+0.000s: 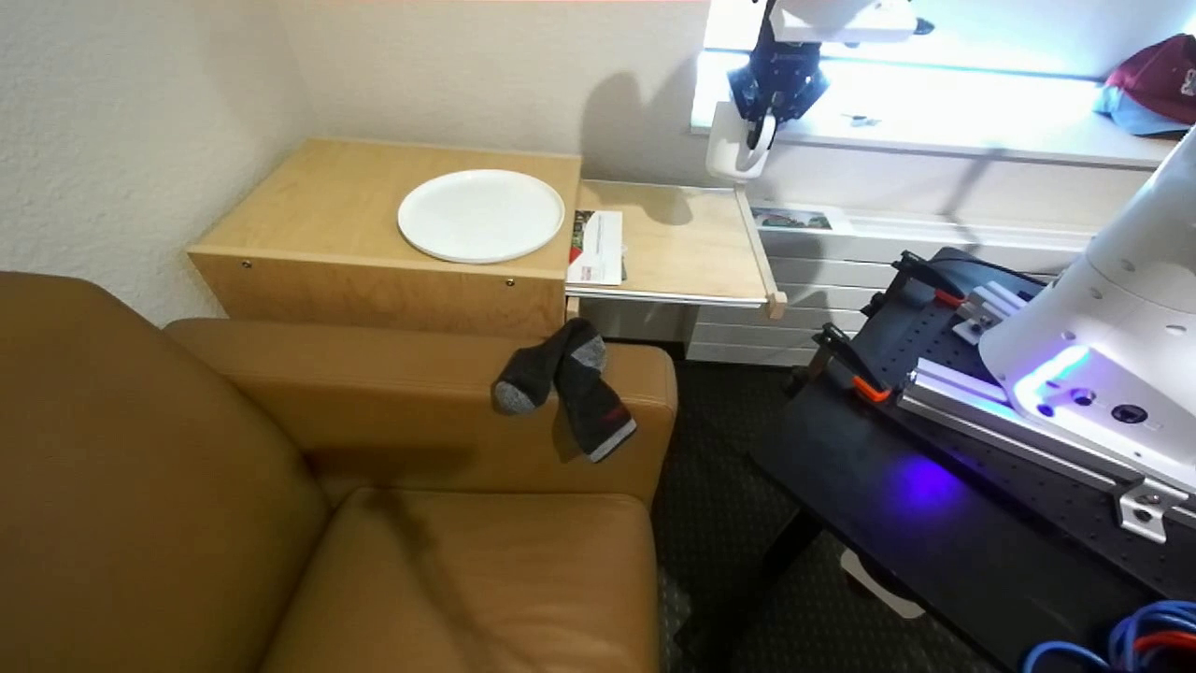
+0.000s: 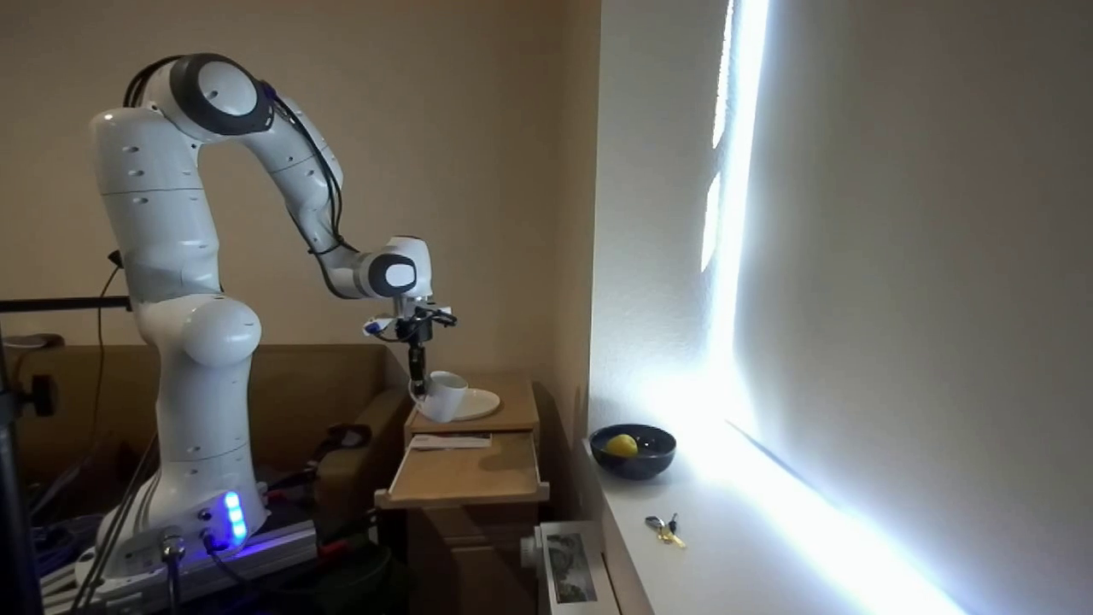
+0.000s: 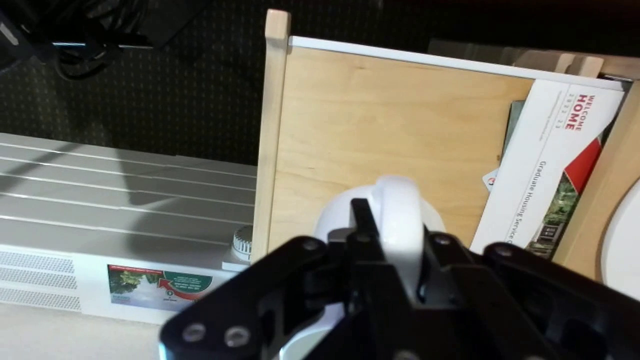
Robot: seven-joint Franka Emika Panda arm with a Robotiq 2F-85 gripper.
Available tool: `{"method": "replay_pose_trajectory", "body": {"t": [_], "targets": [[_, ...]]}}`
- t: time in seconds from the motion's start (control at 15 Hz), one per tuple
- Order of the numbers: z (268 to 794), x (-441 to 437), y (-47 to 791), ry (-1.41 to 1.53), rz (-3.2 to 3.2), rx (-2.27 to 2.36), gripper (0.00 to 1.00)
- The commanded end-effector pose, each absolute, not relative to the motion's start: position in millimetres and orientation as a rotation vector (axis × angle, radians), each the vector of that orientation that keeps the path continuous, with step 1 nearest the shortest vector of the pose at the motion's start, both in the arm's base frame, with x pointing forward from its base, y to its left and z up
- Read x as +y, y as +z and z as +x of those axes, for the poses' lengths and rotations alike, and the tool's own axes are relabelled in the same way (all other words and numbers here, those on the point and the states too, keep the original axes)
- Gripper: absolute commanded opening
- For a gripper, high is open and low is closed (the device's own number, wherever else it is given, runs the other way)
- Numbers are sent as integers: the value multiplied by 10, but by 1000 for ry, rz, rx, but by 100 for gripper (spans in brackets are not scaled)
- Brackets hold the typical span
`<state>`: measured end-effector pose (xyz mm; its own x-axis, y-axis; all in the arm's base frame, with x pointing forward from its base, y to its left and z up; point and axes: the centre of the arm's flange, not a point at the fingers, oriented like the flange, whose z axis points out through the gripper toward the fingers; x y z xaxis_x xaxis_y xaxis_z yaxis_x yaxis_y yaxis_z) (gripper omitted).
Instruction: Pour the content from the mug into the bowl
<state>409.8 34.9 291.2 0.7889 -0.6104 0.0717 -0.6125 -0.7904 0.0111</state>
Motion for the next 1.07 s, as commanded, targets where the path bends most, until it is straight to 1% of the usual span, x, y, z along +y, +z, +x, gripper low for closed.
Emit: {"method": "replay_pose_trajectory", "body": {"t": [0.0,0.33,0.6,1.0], "targets": [[4169,460,2637,162,2876,-995,4],[4197,929,2276,289,2814,-910,4],[4283,1063,2061,362,2772,-919,4],[4470,1109,1678,210,2849,-1062,4]]}}
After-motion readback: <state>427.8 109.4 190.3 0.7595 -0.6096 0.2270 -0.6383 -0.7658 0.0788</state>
